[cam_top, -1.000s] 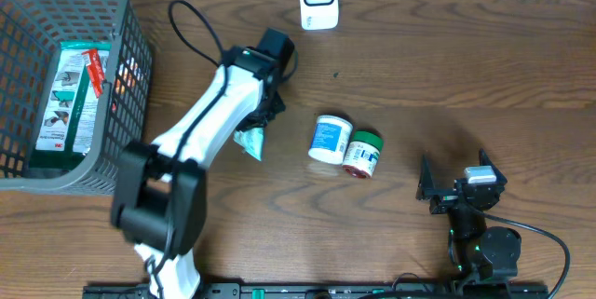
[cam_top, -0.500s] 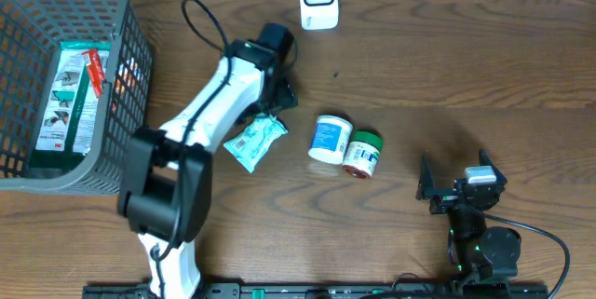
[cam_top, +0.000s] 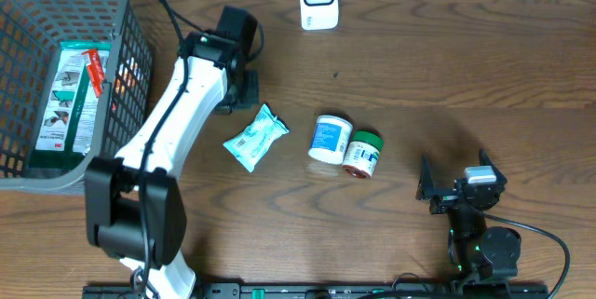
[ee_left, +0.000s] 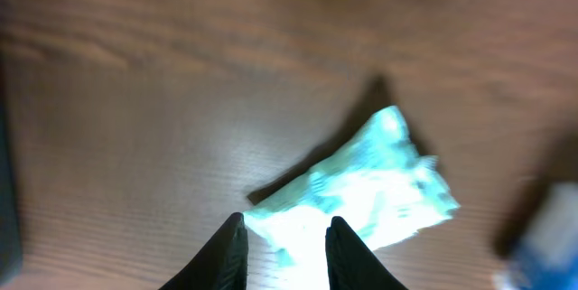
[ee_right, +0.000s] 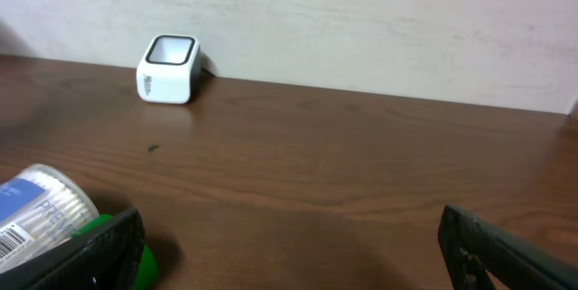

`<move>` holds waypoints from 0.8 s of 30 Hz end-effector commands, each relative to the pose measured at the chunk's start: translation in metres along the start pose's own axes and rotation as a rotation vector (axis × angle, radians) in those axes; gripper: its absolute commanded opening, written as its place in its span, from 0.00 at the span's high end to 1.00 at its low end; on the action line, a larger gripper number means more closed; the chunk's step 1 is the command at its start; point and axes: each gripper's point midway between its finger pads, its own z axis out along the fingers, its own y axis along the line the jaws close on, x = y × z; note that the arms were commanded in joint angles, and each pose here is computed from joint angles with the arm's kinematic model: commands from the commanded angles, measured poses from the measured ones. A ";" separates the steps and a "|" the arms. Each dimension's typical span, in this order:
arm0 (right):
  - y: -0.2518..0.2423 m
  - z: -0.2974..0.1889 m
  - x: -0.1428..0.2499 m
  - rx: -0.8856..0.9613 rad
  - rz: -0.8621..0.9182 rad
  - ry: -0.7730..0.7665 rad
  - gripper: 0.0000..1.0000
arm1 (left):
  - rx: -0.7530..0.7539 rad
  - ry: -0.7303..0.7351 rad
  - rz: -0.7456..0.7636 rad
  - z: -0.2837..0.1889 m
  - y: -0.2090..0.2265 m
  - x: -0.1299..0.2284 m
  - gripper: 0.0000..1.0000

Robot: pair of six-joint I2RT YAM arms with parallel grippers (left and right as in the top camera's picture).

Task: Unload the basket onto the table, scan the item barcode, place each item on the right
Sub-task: 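Carry the wipes packet toward the scanner and lower it onto the table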

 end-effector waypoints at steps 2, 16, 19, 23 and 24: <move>0.002 0.000 0.001 -0.007 -0.009 0.003 0.01 | -0.056 0.103 0.047 0.043 0.013 0.024 0.74; 0.002 0.000 0.001 -0.007 -0.009 0.003 0.01 | 0.108 0.239 0.041 0.060 -0.016 0.056 0.74; 0.002 0.000 0.001 -0.007 -0.009 0.003 0.01 | 0.062 0.208 0.048 0.062 -0.009 0.050 0.74; 0.002 0.000 0.001 -0.007 -0.009 0.003 0.01 | -0.063 0.101 0.055 0.067 0.010 0.028 0.74; 0.002 0.000 0.001 -0.007 -0.009 0.003 0.01 | -0.082 0.084 0.055 0.069 0.013 0.025 0.74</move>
